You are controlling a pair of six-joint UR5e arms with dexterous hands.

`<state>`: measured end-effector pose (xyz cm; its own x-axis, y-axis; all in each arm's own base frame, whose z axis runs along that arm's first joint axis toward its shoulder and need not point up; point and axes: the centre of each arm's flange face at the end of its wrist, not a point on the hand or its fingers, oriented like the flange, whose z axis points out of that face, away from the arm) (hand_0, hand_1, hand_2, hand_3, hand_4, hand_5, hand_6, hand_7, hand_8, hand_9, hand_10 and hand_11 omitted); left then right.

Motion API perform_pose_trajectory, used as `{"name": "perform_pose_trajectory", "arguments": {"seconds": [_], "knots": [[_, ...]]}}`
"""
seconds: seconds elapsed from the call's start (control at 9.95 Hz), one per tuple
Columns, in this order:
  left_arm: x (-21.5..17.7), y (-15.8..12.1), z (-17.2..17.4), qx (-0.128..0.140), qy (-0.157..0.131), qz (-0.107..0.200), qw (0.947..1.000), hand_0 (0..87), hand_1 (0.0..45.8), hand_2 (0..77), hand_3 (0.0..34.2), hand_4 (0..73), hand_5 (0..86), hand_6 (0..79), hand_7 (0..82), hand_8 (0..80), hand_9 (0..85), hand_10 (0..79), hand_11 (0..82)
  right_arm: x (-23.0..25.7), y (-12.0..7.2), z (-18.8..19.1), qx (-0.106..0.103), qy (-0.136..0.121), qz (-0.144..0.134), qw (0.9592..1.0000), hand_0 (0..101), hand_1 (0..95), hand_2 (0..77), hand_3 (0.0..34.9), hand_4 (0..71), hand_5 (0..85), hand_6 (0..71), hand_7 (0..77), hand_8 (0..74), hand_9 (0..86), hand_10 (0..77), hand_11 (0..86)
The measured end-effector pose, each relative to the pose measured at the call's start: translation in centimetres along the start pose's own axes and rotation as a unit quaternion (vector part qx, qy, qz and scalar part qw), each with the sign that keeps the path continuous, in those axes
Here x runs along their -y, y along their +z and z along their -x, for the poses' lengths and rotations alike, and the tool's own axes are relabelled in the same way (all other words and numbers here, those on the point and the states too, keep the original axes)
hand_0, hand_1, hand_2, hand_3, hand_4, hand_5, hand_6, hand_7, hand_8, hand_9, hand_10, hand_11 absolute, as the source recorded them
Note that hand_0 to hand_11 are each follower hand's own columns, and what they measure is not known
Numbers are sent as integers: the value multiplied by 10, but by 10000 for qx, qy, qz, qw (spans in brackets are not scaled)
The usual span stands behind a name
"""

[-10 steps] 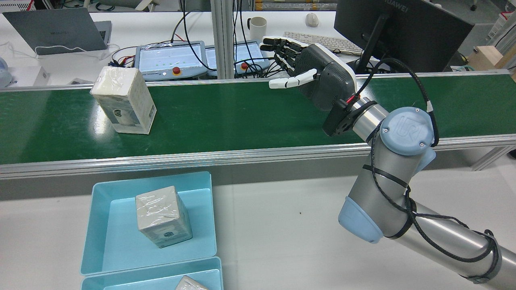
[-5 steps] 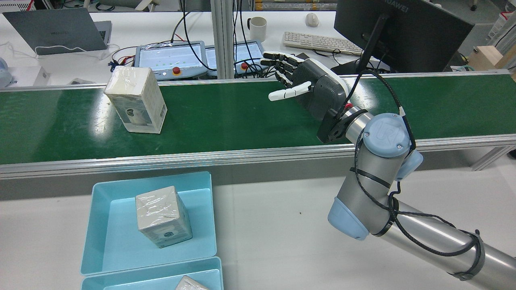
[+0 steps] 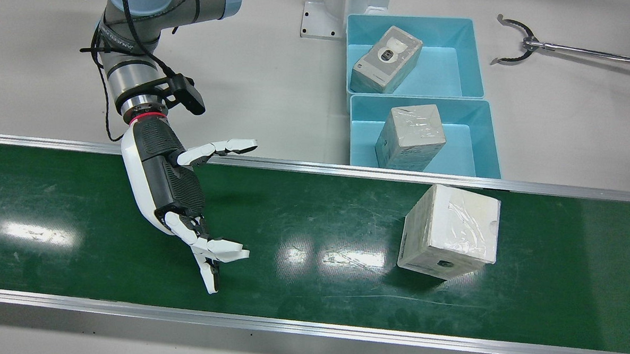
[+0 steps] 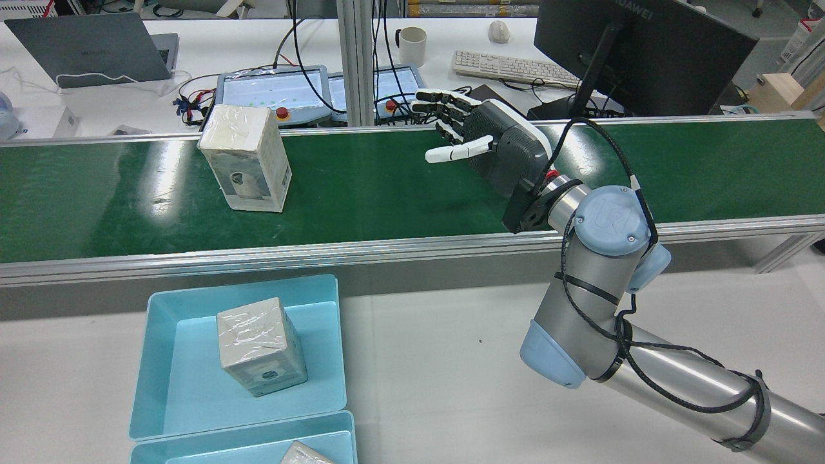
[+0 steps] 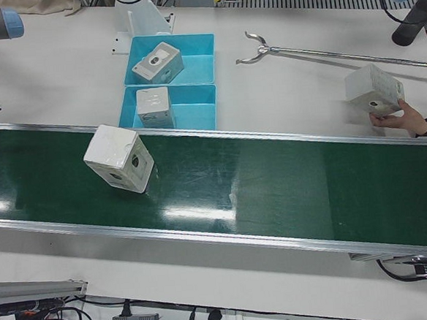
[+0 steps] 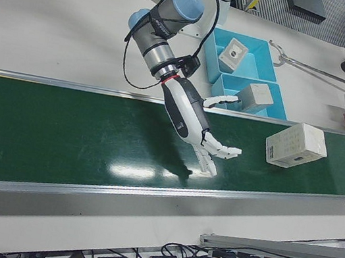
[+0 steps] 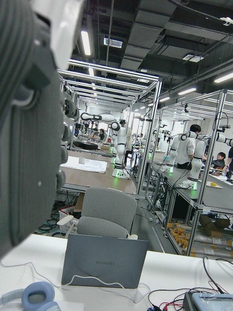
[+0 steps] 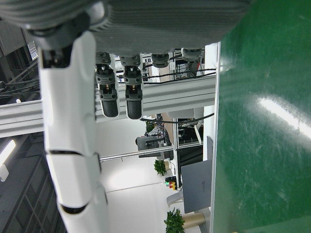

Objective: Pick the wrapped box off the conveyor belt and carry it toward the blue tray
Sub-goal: 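Hold the right hand open as the wrapped box arrives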

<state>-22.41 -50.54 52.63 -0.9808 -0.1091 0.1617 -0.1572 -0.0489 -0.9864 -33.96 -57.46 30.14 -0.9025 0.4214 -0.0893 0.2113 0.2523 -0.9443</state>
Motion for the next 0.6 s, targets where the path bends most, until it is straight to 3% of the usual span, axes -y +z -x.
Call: {"name": "perform_pose_trajectory", "arguments": {"seconds": [0.6], "knots": [[0, 0, 0, 0, 0, 0, 10000, 0, 0, 11, 0, 0, 5, 0, 5, 5, 0, 0, 0, 2, -4, -2, -27, -60, -152, 9999, 510, 175, 136, 76, 180, 207, 87, 245, 5, 38, 0, 16]]}}
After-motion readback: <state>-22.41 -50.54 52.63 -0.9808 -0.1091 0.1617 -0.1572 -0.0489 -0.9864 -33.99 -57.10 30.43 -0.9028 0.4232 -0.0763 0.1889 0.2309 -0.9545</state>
